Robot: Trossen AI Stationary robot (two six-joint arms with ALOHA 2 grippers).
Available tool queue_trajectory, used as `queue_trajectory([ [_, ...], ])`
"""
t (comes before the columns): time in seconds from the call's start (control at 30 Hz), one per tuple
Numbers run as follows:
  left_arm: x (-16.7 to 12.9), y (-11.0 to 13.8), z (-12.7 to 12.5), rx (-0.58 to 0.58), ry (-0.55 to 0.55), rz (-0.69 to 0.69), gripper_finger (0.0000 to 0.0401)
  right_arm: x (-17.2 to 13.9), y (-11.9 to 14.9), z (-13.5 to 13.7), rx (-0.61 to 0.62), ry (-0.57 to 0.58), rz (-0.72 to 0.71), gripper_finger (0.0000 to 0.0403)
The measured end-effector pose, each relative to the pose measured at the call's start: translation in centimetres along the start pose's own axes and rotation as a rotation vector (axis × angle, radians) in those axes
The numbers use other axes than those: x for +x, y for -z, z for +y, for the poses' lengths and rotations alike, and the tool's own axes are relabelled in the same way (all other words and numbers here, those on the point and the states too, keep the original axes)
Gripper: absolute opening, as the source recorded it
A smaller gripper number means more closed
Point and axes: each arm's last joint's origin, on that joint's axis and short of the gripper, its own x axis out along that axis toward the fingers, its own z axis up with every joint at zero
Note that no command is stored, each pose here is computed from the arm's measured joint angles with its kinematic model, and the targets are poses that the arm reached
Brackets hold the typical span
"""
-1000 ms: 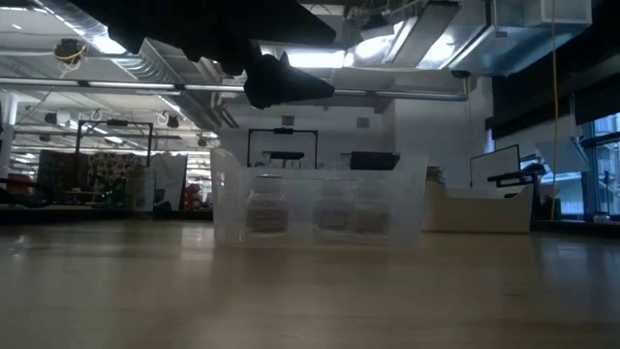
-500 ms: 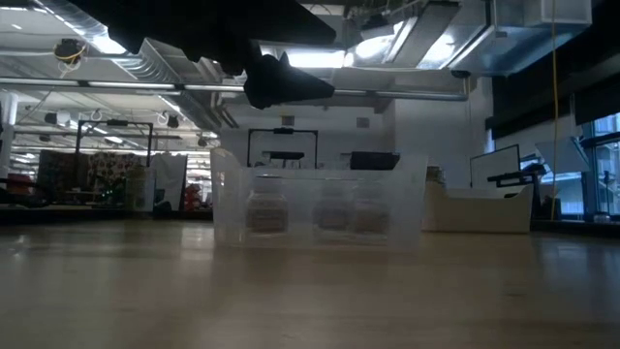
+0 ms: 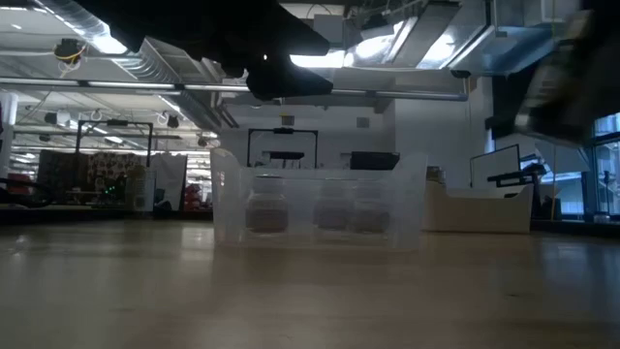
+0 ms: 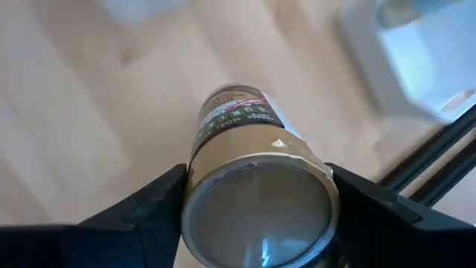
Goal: Sort spices by type
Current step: Put the bottom brown seasoning bottle into the white bin
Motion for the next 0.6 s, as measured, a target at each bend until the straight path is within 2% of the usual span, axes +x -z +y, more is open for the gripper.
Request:
queue_trajectory([
  [0.33,-2.9,-1.4,2.4,0.043,-0.089,0.087,0.0379,0.2,-5.2,-6.9,0.054,0.034,-0.053,0.0279],
  [0.6,-4.6,-1.7,3.9,0.073,-0.154,0.154,0.0379,1.8,-8.2,-12.2,0.087,0.113,0.002,0.0279],
])
